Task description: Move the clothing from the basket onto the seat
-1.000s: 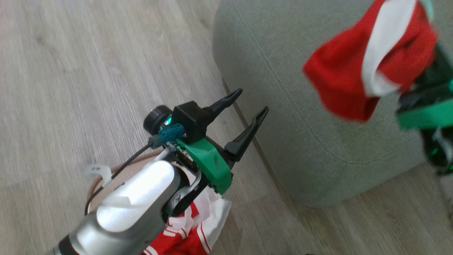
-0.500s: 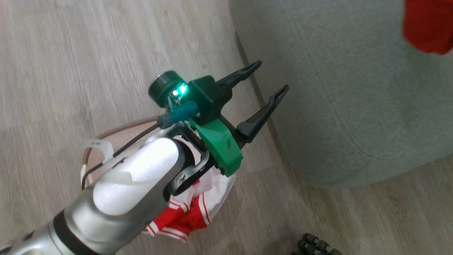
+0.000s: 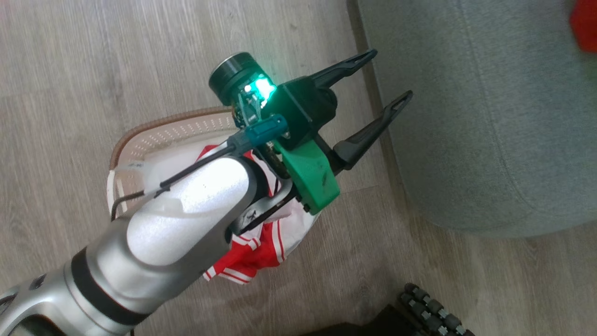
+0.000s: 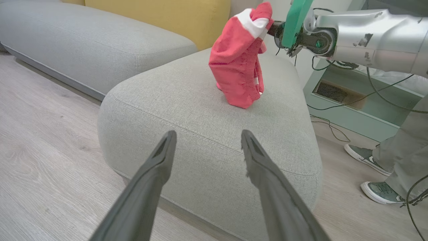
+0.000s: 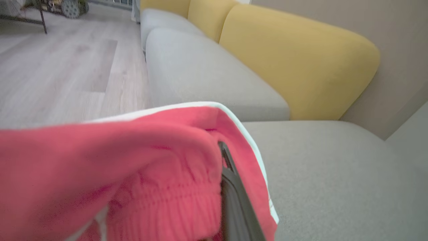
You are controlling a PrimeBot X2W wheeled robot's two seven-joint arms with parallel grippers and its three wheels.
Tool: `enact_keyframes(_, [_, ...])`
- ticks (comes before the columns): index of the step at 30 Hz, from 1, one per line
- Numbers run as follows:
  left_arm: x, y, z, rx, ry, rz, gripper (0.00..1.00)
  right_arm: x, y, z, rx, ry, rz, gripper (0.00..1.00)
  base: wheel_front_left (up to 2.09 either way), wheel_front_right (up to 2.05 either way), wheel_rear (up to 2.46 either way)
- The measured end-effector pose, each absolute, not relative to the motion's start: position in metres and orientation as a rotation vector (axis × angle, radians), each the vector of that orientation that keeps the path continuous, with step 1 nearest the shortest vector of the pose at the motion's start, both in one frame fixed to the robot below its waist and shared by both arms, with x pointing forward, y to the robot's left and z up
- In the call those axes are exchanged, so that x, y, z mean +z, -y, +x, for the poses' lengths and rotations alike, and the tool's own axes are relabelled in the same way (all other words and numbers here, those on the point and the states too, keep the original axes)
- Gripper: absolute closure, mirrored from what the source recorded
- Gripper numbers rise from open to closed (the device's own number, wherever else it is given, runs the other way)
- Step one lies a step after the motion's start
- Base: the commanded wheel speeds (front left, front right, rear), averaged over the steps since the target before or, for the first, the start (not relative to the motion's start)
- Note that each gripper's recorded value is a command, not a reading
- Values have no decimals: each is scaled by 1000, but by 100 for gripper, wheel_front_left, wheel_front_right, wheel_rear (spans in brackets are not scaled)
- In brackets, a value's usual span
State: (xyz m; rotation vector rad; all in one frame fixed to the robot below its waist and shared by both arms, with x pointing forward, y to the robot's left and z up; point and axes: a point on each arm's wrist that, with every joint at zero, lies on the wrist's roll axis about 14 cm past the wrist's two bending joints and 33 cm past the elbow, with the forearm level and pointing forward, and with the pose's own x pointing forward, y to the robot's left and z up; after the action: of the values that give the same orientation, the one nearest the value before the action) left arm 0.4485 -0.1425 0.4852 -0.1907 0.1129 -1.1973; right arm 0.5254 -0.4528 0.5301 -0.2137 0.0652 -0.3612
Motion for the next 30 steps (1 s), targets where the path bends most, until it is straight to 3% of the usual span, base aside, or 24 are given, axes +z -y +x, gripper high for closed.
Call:
enact_keyframes(4, [475,142,451,-1197,-132,-202,0,477,450,530,-353,-277,-203,100,0,0,0])
enact_keyframes(11, [475,144,450,-1200,-127,-208,0,437,452,512,-367,-489,-183,100,0,0,0])
enact_keyframes(14, [477,143,450,-1194,-120,-200,0,434,447,512,-352,-521,-179,57,0,0,0])
enact_keyframes(15, [478,143,450,-1193,-118,-197,0,434,446,511,-346,-526,-182,14,0,0,0])
enact_keyframes(16, [479,143,450,-1192,-115,-194,0,435,445,510,-343,-531,-180,0,0,0,0])
enact_keyframes(30, [521,143,424,-1186,-50,-176,0,488,433,483,-273,-561,-172,0,0,0,0])
